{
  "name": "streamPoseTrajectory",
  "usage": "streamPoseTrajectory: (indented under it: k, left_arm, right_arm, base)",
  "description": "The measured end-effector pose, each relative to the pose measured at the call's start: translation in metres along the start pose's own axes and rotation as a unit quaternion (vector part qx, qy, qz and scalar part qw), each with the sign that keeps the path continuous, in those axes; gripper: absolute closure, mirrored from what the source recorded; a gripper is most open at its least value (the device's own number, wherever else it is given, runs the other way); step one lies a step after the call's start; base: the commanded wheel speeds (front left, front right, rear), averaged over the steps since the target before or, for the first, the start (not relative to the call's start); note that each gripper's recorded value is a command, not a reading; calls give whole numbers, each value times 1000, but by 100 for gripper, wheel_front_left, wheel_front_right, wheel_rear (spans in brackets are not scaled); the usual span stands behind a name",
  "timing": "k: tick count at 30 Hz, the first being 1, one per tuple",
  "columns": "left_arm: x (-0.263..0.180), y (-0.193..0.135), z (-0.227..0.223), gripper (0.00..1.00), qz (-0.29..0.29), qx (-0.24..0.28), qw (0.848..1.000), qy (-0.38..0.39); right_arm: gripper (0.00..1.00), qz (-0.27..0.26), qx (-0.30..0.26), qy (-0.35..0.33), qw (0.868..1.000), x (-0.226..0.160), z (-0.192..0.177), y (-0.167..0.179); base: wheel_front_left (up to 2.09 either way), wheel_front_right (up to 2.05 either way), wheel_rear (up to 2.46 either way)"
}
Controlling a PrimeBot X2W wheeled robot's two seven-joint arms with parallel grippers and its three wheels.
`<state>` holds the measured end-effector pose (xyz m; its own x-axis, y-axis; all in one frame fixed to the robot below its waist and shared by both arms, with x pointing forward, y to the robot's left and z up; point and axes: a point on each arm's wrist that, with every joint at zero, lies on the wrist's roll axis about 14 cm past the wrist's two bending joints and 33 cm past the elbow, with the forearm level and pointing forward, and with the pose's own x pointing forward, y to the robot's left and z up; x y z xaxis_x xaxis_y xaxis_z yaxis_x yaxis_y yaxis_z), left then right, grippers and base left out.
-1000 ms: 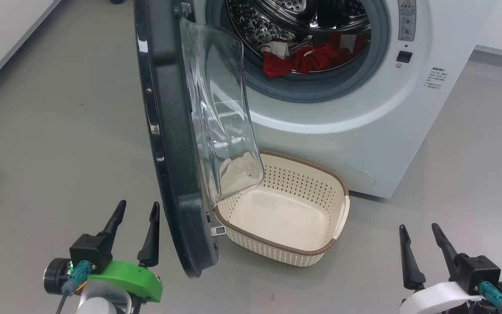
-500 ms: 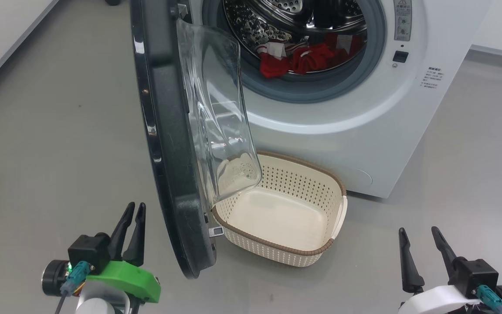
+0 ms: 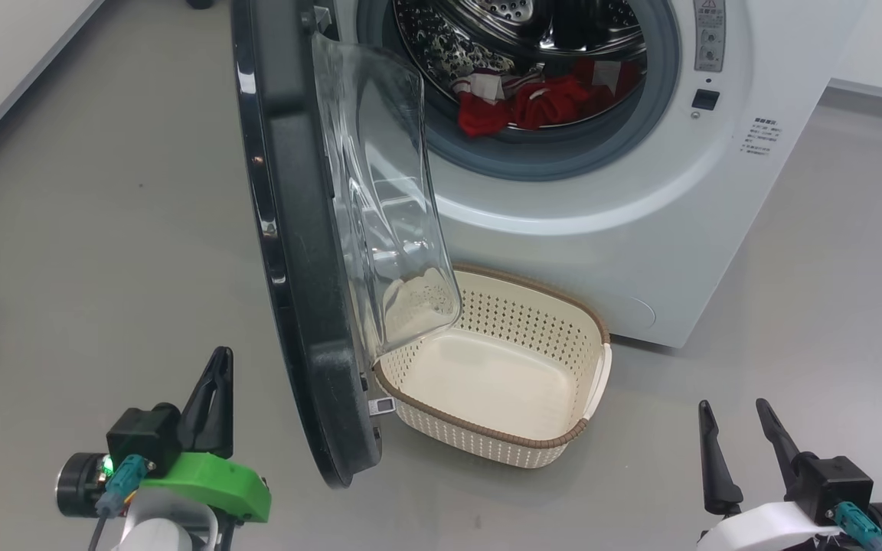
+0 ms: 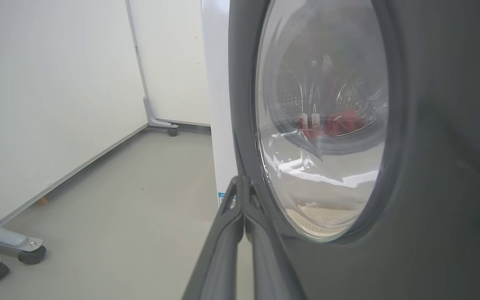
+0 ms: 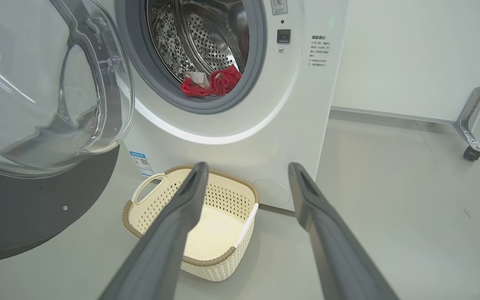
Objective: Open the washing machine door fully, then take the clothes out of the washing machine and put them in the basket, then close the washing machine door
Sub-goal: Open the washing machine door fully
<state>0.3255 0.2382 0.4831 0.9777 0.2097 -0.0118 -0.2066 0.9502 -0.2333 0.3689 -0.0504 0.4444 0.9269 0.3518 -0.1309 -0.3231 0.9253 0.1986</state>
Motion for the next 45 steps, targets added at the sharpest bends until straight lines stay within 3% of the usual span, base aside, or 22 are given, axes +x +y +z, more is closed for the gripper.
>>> streamPoseTrajectory:
  k: [9, 22, 37, 41, 45]
  left_arm:
    - [3, 12, 33, 100, 24, 8, 998, -50]
    - [5, -14, 164, 100, -7, 44, 967, -249]
    - [-42, -132, 215, 100, -212, 31, 916, -340]
    - [-52, -153, 207, 100, -254, 12, 913, -318]
    - [-59, -169, 183, 100, -285, -15, 922, -262]
  right_arm:
    - [0, 3, 1, -1, 1000, -1, 0, 5]
    - [0, 5, 1, -4, 1000, -5, 2, 10]
    - [0, 5, 4, -3, 1000, -11, 0, 14]
    - [0, 5, 5, 1, 1000, -13, -2, 14]
    - [0, 7, 1, 1, 1000, -12, -2, 15]
  base:
    - [0, 0, 0]
    - [0, 0, 0]
    - [0, 0, 0]
    - [0, 0, 0]
    - [0, 0, 0]
